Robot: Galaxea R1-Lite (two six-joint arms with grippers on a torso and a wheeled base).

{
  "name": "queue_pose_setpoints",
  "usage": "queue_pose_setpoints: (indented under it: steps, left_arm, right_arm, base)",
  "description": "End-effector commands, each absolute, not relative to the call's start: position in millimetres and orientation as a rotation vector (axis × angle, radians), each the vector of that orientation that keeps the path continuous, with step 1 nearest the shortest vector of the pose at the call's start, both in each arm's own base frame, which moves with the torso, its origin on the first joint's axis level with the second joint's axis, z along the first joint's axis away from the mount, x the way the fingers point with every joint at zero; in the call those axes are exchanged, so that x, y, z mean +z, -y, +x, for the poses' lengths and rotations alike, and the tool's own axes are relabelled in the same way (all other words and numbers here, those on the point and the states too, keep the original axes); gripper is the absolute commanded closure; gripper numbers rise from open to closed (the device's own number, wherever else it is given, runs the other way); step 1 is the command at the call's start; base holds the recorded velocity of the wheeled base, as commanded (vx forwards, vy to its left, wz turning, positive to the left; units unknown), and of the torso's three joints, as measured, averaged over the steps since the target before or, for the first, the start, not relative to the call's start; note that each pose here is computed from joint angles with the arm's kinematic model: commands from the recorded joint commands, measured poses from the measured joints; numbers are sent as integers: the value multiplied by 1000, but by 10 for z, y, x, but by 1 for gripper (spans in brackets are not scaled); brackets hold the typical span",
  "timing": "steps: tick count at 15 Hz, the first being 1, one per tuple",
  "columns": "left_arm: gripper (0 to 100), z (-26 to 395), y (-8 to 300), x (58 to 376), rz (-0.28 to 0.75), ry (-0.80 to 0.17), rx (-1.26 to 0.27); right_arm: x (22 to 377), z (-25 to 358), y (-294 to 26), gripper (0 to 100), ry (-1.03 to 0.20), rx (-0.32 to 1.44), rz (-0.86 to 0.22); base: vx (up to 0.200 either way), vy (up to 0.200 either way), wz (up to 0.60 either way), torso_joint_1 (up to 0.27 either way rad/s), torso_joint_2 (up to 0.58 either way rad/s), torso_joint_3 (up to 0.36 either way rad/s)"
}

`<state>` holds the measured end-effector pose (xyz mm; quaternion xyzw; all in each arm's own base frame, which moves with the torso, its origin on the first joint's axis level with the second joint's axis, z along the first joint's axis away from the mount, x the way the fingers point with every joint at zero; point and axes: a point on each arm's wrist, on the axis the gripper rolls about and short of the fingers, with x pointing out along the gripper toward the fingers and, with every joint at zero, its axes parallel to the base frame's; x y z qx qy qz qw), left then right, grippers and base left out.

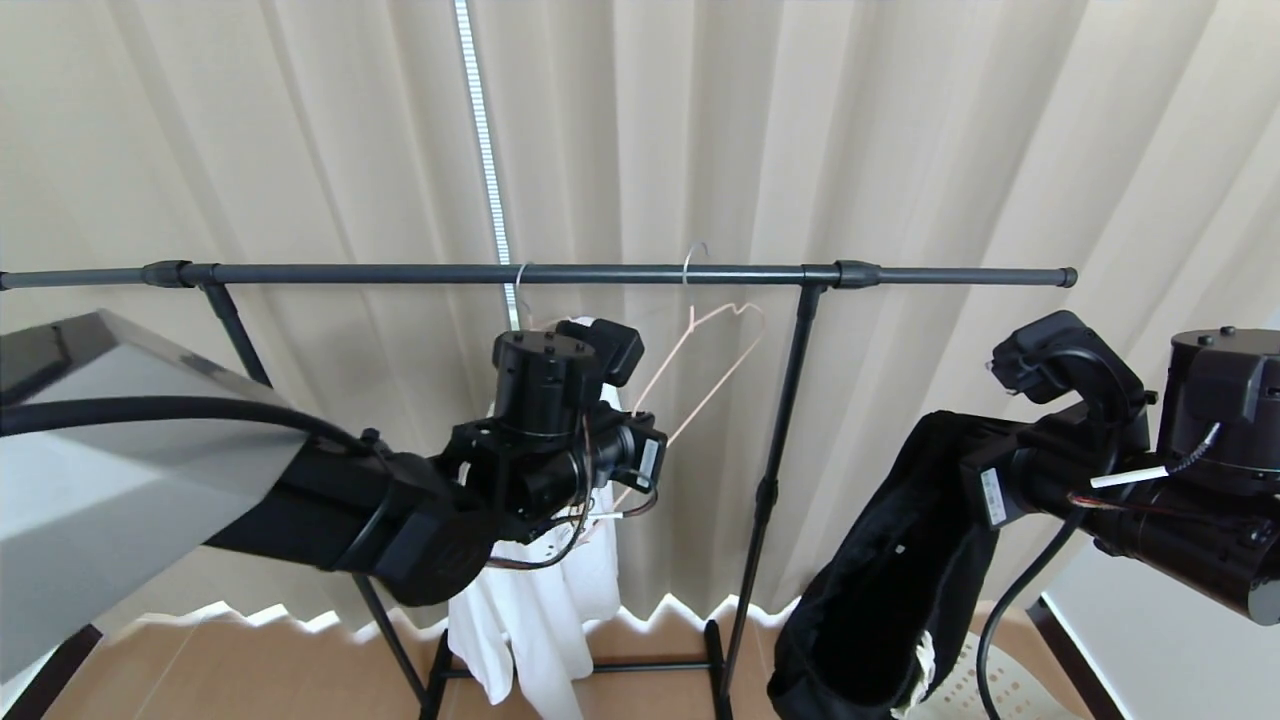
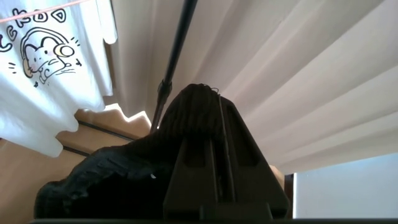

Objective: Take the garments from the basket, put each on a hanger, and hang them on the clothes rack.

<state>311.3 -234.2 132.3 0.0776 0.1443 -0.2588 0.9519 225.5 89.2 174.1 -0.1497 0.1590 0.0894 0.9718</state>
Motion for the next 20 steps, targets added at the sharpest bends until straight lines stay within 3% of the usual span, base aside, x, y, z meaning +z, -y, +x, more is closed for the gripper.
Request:
queue_pose_setpoints:
  steps: [1, 4, 9, 17, 20]
  left_arm:
    - [100, 2661, 2127, 1540, 140, -241, -556]
    - [100, 2321, 1910, 1431, 153, -269, -572]
    - [100, 1764, 1603, 1221, 151, -224, -634]
    - [100, 1494, 1536, 1047, 231, -282, -822]
    - [100, 1441, 1540, 1039, 228, -260, -847]
  right_arm:
    - [1747, 2244, -893, 100, -318, 182, -302]
    - [1772, 2222, -884, 100, -308, 169, -301]
    - [1833, 2181, -914, 100, -286, 109, -315]
    - [1748, 2368, -956, 100, -329, -97, -397]
    - [1698, 2432, -966, 100, -349, -130, -414]
  base:
    - [0, 0, 0, 0, 0, 0]
    - [0, 0, 0, 0, 0, 0]
    - [0, 0, 0, 0, 0, 0]
    - [0, 0, 0, 0, 0, 0]
    - [0, 0, 0, 0, 0, 0]
